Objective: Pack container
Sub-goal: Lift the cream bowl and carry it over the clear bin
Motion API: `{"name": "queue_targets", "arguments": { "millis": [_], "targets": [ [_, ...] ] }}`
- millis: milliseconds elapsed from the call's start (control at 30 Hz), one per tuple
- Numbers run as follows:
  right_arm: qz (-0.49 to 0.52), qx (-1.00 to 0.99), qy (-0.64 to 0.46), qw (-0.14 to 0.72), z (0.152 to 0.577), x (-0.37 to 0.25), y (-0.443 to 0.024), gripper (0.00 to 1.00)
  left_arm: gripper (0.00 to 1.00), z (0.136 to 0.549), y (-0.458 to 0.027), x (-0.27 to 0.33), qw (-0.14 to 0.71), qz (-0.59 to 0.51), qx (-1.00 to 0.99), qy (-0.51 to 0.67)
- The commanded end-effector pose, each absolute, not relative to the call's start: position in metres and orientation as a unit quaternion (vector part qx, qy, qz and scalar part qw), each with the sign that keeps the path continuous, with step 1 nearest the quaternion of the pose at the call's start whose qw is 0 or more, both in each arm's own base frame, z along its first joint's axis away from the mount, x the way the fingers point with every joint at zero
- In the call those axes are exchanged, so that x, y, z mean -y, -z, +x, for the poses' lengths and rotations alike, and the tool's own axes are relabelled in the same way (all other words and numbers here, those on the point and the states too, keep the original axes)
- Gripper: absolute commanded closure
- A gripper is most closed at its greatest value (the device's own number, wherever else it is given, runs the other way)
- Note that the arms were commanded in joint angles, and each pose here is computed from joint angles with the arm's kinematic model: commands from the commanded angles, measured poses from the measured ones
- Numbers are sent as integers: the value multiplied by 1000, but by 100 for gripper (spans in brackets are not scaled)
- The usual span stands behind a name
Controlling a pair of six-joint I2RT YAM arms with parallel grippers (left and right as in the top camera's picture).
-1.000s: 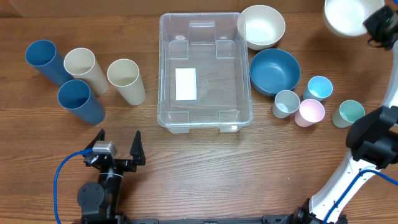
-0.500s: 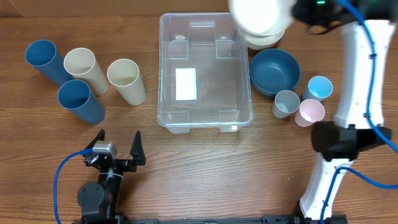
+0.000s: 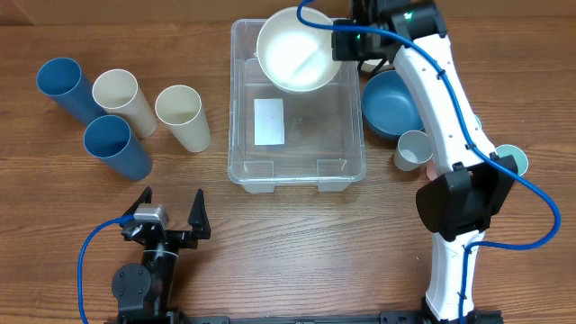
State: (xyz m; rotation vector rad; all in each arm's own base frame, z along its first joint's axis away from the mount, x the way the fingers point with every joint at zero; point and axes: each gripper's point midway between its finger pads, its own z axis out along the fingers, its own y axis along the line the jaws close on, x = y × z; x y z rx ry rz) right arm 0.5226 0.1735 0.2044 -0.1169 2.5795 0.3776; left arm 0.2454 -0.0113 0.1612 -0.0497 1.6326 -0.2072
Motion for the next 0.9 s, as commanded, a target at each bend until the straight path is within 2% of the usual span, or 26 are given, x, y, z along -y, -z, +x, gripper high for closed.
{"name": "queue_targets", "arguments": {
  "millis": [0,200,667,700,733,800,867],
  "targets": [
    [-42,-952,-137,270,525,-173,-188,96,0,245,-161,11,681,-24,-726,95],
    [-47,-945,-151,285,538,-180,-153,96,0,245,-161,11,681,-24,-726,95],
    [-48,-935,-158,313,552,-184,-124,96,0,245,-161,11,681,-24,-726,95],
    [-48,-936,-158,312,552,-184,-123,95,0,245,-161,11,681,-24,-726,95],
    [-48,-936,-157,310,552,-184,-119,81,0,245,-161,11,681,-24,-726,95],
    [-48,-938,-156,305,552,-184,-114,67,0,245,-161,11,681,-24,-726,95],
    [-49,-940,-159,298,551,-185,-108,65,0,245,-161,11,681,-24,-726,95]
  ]
}}
